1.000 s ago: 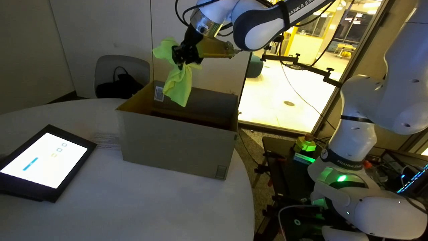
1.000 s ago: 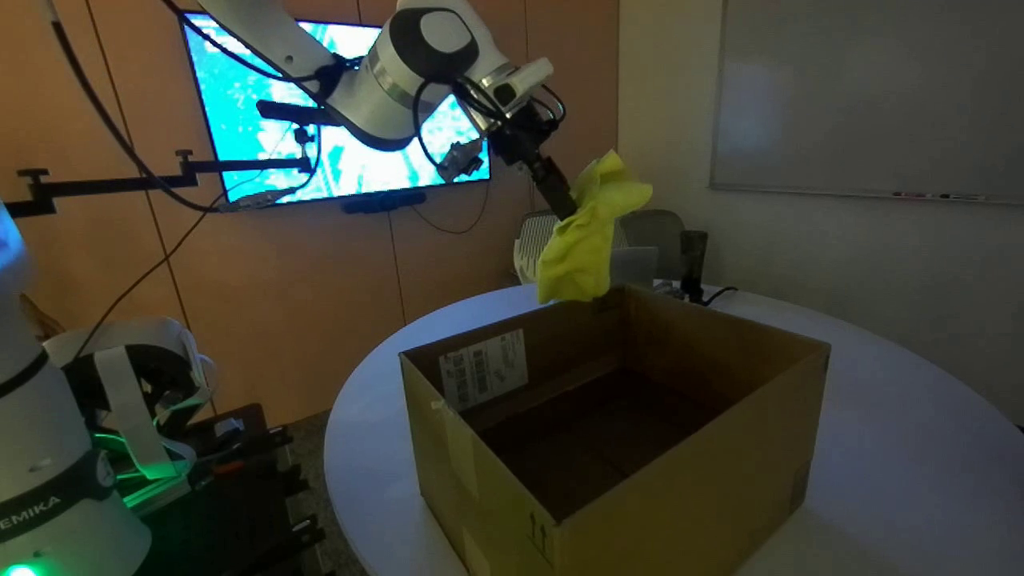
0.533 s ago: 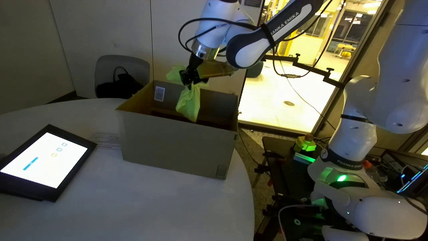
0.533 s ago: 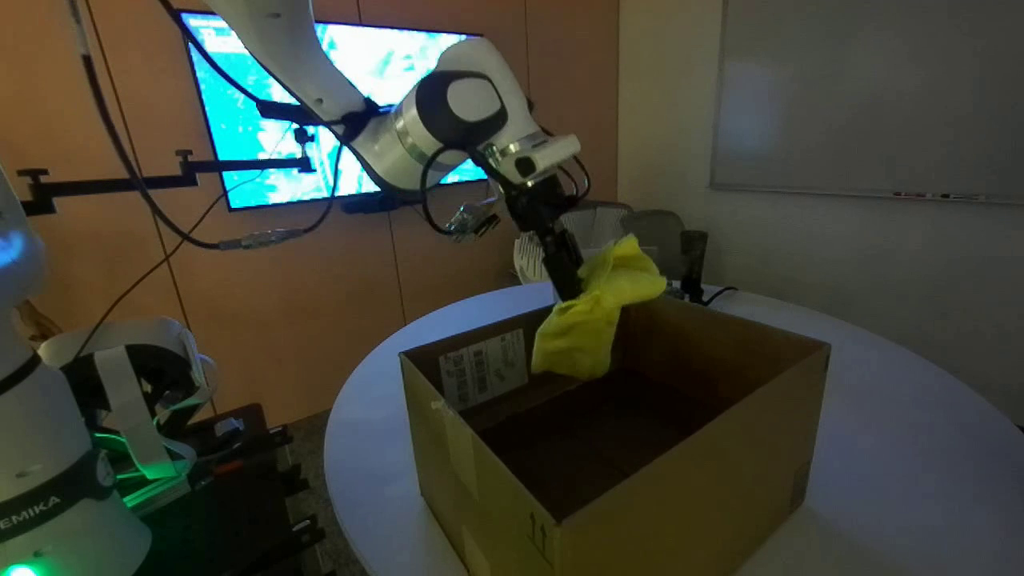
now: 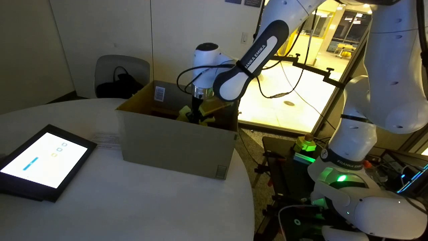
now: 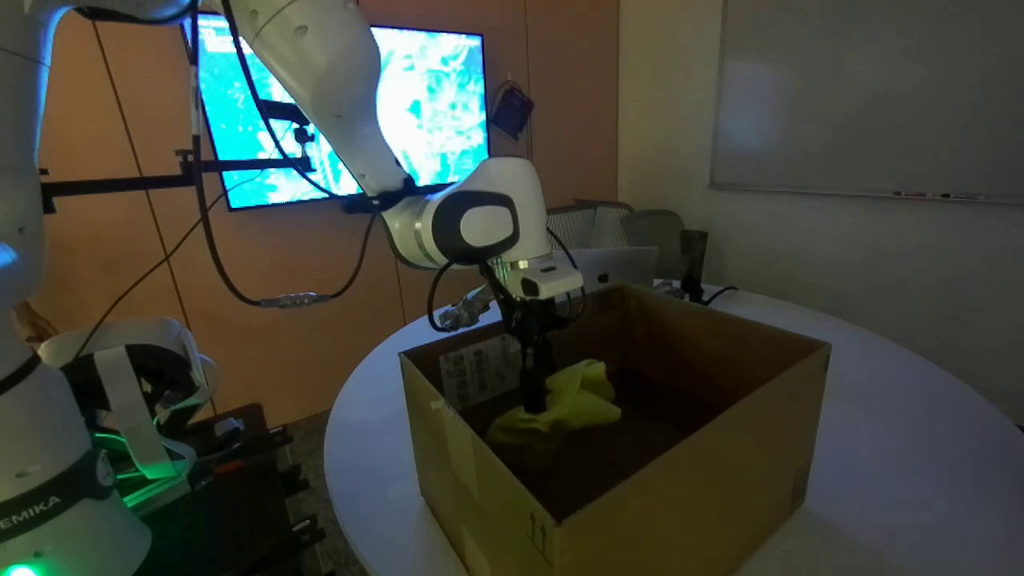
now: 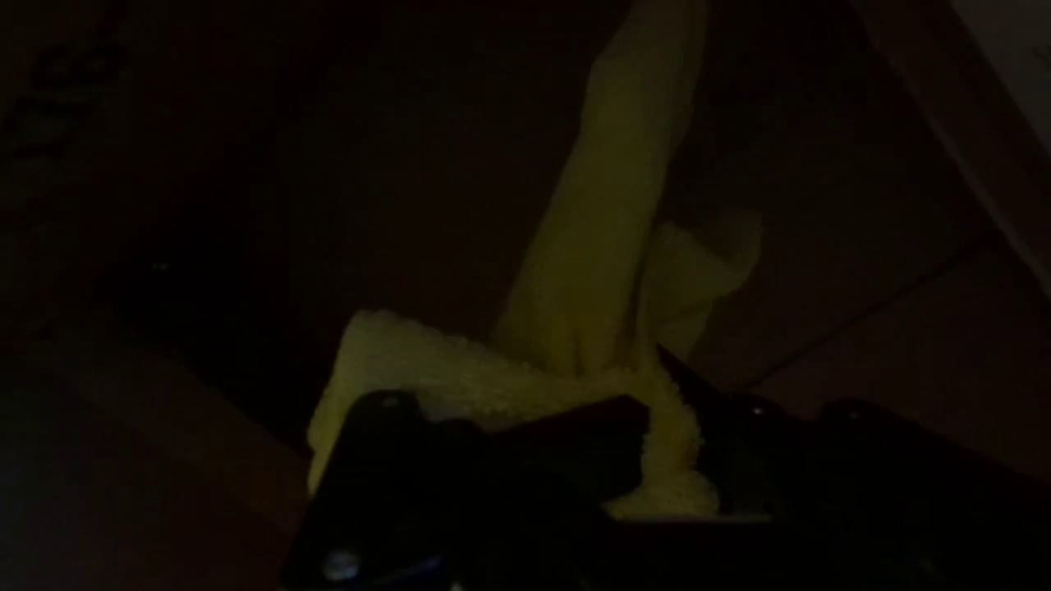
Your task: Pick up the pen and put it in the middle of the towel. Fold the towel and put it in the box.
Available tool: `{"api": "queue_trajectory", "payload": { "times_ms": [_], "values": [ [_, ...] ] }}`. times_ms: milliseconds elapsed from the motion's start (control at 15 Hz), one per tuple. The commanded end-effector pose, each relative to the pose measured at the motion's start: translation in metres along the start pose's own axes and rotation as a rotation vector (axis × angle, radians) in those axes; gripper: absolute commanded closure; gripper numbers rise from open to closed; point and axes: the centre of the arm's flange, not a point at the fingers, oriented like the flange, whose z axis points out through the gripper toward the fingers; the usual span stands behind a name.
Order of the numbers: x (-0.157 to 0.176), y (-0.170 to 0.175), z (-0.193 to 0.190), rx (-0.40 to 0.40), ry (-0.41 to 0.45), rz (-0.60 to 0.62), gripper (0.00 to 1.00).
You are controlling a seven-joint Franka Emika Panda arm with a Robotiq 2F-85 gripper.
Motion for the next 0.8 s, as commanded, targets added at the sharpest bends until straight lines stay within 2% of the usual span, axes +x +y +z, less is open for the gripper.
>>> {"api": "queue_trajectory", "payload": {
  "times_ms": [0,67,200,467,667,733],
  "values": [
    [0.0,-0.003,0.024,0.007,-0.067,-0.064,0.94],
    [-0.002,-0.002,0.027,0.001,-0.08,-0.077,0.7],
    [-0.004,0.0,0.029,-0.004,-0.092,-0.092,0.61],
    [-0.005,0.004,0.009,-0.005,-0.061,-0.106,0.28],
    [-0.008,0.008,-0.034,0.009,-0.01,-0.108,0.05],
    [-0.008,0.009,-0.049,0.017,0.007,-0.116,0.0]
  ]
}}
